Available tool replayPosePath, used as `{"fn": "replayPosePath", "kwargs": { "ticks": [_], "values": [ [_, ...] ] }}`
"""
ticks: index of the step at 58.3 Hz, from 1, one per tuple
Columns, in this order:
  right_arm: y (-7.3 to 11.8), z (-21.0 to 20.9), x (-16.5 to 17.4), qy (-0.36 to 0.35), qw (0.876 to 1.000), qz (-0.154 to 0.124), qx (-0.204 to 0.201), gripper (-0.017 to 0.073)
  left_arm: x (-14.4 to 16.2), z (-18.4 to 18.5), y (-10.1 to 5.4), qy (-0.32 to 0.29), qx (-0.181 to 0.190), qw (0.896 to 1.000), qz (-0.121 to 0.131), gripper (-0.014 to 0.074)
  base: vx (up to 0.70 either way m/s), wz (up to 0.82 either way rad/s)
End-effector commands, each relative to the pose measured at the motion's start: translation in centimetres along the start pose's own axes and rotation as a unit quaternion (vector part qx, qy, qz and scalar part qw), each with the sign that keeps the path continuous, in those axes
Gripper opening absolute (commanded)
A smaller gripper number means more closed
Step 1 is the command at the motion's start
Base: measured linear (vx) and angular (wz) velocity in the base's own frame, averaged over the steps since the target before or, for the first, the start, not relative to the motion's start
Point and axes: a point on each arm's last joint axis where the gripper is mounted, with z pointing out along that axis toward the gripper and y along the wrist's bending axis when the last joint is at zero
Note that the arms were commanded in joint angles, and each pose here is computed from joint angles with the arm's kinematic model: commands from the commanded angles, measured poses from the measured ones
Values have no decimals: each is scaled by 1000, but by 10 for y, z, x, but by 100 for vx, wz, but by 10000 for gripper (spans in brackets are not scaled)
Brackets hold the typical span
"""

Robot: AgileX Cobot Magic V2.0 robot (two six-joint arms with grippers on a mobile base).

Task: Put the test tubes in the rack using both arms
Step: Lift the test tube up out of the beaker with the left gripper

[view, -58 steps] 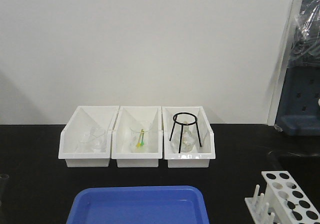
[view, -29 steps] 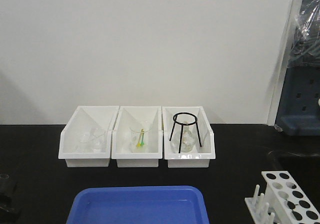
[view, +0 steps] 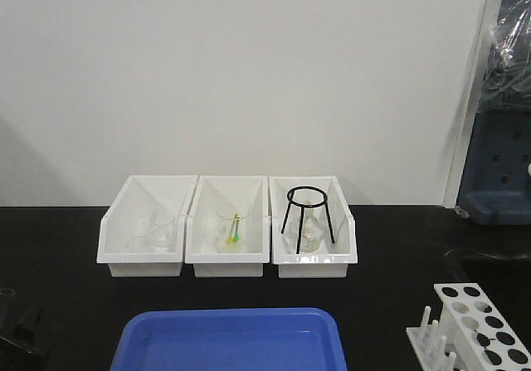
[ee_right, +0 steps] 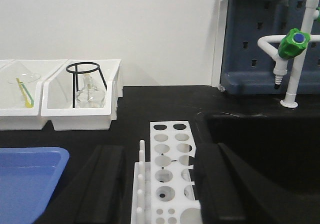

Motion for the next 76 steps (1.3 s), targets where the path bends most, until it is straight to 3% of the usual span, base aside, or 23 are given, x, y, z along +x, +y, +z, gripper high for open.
{"fn": "replayPosePath", "kwargs": {
  "ticks": [1,18,53,76],
  "values": [
    [-1,0,-18,-50,999,-5,2,399,-25,2,7,-77,-24,997,-3,572,0,0],
    [-1,0,-18,-49,999,-5,2,399,-27,2,8,-79,-24,997,-3,534,0,0],
    [-1,0,-17,-46,999,-5,2,399,-25,2,8,-72,-28,997,-9,194,0,0],
    [-1,0,-17,-46,999,-5,2,382,-27,1,9,-72,-28,997,-9,97,0,0]
  ]
}}
